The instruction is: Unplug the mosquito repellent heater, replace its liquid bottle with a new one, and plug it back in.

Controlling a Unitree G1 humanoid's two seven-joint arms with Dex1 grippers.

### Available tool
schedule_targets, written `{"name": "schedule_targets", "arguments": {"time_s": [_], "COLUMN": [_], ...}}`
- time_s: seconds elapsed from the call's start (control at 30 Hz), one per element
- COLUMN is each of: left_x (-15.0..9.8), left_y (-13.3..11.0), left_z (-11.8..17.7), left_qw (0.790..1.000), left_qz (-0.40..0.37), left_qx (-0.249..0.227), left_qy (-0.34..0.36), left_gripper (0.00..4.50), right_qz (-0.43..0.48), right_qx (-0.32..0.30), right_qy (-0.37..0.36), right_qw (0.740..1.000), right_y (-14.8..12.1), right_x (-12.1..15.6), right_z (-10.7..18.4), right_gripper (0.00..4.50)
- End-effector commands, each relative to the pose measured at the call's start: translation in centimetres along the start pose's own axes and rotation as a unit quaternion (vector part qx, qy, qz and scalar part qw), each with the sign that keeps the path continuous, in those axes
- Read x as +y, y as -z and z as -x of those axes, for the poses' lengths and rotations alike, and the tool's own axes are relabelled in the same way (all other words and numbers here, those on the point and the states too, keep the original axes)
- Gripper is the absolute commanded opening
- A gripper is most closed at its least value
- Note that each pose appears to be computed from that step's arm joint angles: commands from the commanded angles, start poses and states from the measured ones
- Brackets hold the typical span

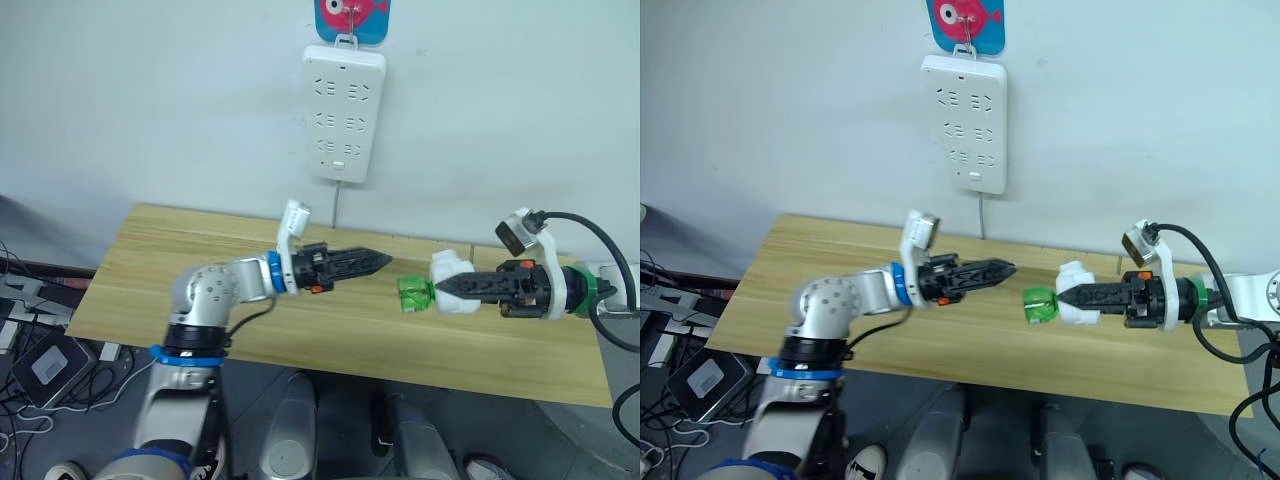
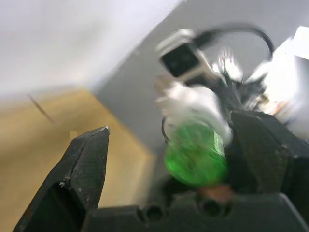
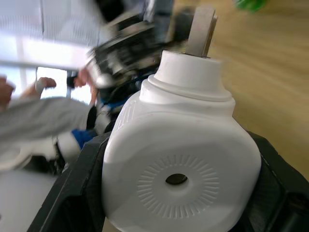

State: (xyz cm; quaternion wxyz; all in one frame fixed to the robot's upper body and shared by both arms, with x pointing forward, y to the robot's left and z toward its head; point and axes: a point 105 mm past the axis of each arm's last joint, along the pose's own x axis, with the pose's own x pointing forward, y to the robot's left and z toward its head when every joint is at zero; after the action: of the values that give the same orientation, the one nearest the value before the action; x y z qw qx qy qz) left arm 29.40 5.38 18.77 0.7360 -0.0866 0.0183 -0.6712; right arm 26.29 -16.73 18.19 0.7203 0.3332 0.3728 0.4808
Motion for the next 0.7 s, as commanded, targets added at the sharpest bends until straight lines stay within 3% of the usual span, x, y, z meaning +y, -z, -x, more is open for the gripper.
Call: {"name": "schedule_targets", "arguments": {"time_s": [0.03, 0.07, 0.13, 0.2, 0.3, 0.43, 0.6, 0.7], "left_x": [-1.9, -1.7, -2.1, -2.5, -2.1, -1.6, -1.6, -1.7], "left_y": [1.5, 1.7, 2.5, 3.2, 3.0, 2.2, 2.1, 2.4], "left_z": [-0.7, -0.7, -1.0, -1.5, -2.8, -4.1, -5.0, -5.1], "left_qw": [0.940, 0.923, 0.864, 0.821, 0.775, 0.734, 0.715, 0.712], "left_qz": [-0.336, -0.383, -0.502, -0.570, -0.632, -0.678, -0.697, -0.700], "left_qx": [0.035, 0.028, 0.016, 0.006, -0.017, -0.040, -0.054, -0.057], "left_qy": [0.044, 0.033, 0.032, 0.042, 0.024, 0.003, 0.002, 0.007], "left_gripper": [4.50, 4.50, 4.50, 4.50, 4.50, 4.50, 4.50, 3.89], "right_qz": [0.001, 0.000, -0.003, -0.001, 0.004, 0.006, 0.007, 0.009], "right_qx": [-0.044, -0.045, -0.050, -0.047, -0.031, -0.026, -0.019, -0.015], "right_qy": [-0.006, -0.003, -0.005, -0.009, -0.016, -0.025, -0.035, -0.039], "right_qw": [0.999, 0.999, 0.999, 0.999, 0.999, 0.999, 0.999, 0.999], "right_y": [-1.7, -1.7, -1.9, -1.9, -1.3, -1.2, -1.0, -0.9], "right_x": [0.5, 0.3, 0.3, 0.5, 0.9, 1.4, 1.9, 2.0], "right_z": [1.0, 1.1, 0.9, 0.7, 0.4, 0.1, -0.2, -0.3], "right_gripper": [3.13, 3.13, 3.13, 3.13, 3.13, 3.13, 3.13, 3.13]}}
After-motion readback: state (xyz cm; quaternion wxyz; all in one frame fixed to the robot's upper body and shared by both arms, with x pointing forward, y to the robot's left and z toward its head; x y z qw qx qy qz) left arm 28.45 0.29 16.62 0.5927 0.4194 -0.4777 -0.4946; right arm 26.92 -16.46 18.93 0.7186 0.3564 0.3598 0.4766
